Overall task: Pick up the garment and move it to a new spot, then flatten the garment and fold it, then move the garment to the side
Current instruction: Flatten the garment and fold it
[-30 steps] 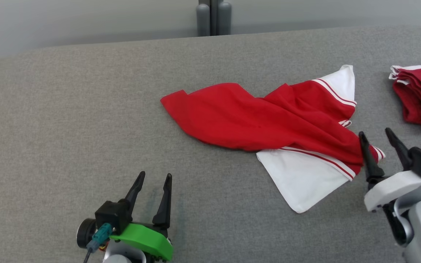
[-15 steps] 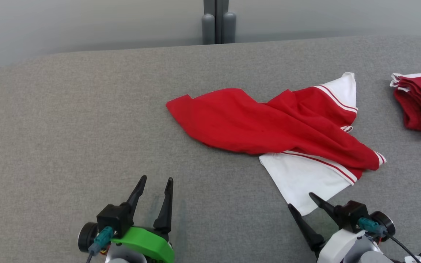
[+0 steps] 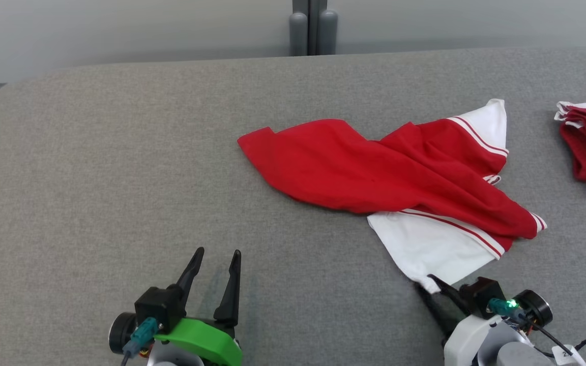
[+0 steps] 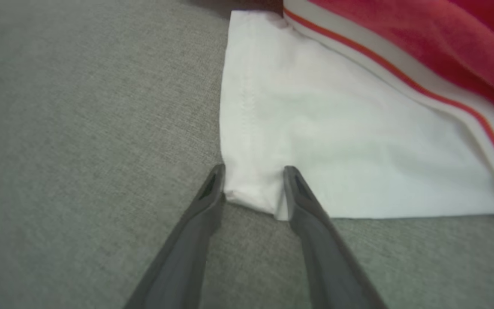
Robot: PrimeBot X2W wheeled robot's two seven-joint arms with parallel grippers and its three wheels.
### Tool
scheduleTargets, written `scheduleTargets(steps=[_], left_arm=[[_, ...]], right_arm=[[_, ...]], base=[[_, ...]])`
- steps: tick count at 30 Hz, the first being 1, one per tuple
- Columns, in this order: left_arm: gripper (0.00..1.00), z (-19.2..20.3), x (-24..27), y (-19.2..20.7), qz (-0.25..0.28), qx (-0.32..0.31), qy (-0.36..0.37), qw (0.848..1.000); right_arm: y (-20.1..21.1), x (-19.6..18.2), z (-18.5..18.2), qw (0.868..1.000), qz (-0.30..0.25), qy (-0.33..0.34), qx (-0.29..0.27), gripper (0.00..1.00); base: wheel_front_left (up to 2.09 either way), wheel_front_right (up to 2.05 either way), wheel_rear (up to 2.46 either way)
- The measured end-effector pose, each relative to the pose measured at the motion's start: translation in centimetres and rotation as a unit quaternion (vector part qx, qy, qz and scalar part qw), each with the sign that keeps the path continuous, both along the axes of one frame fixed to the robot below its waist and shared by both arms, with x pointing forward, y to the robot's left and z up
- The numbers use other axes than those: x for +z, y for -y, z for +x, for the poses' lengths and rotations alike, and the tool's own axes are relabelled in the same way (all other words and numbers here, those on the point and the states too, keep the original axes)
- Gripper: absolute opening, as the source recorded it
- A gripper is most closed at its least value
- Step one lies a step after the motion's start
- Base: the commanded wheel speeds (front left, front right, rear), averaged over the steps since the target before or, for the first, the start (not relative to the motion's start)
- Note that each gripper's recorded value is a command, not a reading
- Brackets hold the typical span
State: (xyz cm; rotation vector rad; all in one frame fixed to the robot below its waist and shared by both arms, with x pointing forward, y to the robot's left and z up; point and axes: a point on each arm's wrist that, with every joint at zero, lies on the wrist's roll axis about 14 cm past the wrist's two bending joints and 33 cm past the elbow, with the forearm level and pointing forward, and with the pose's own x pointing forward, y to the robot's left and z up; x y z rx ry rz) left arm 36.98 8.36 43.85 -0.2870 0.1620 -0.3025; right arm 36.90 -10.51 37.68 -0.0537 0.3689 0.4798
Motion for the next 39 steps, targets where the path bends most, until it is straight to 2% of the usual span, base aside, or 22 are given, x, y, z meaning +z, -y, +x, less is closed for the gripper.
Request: scheduleTargets(steps=[3,5,7,10,13,16,19,25,29,35,37,39], left_arm=[[1.0,0.0,0.1,-0.2,0.0,0.003,0.001,1.0],[1.0,0.0,0.2,-0.3,0.0,0.004,0.003,1.0],[1.0,0.0,0.3,-0.3,0.0,0.005,0.004,1.0],[1.0,-0.1,0.5,-0.4,0.0,0.006,0.007,1.0],[1.0,-0.2,0.8,-0.4,-0.001,0.006,0.011,1.0],[1.0,-0.3,1.0,-0.4,-0.001,0.007,0.015,1.0],[1.0,-0.5,1.2,-0.5,-0.002,0.009,0.017,1.0],[1.0,-0.9,1.4,-1.3,-0.004,0.022,0.017,1.0],[1.0,-1.3,1.3,-1.9,-0.008,0.034,0.015,0.999],[1.0,-1.7,1.4,-3.2,-0.009,0.055,0.013,0.998],[1.0,-1.9,1.2,-3.9,-0.01,0.066,0.009,0.998],[1.0,-2.2,1.0,-4.4,-0.009,0.076,0.007,0.997]], right_arm=[[1.0,0.4,0.7,1.0,-0.006,0.007,-0.014,0.0],[1.4,1.9,1.8,0.999,-0.001,0.033,-0.024,0.0],[2.2,4.7,3.7,0.996,0.006,0.08,-0.04,0.0],[3.0,10.9,6.5,0.983,0.009,0.18,-0.048,0.0],[2.4,17.9,8.4,0.958,0.009,0.284,-0.034,0.0],[1.6,25.4,9.9,0.923,0.0,0.384,-0.009,0.0],[-0.1,31.1,10.9,0.891,-0.015,0.453,0.025,0.0],[-5.7,40.1,11.9,0.828,-0.053,0.549,0.101,0.0],[-9.1,43.8,12.7,0.799,-0.082,0.58,0.134,0.0],[-12.6,47.2,13.7,0.775,-0.093,0.605,0.155,0.0],[-12.8,48.2,14.3,0.776,-0.083,0.608,0.147,0.0],[-13.0,47.5,15.4,0.785,-0.08,0.597,0.144,0.0]], base=[[0.0,0.0,0.0],[0.0,0.0,0.0],[0.0,0.0,0.0],[0.0,0.0,0.0],[0.0,0.0,0.0],[0.0,0.0,0.0],[0.0,0.0,0.0],[0.0,0.0,0.0],[0.0,0.0,0.0],[0.0,0.0,0.0],[0.0,0.0,0.0],[0.0,0.0,0.0]])
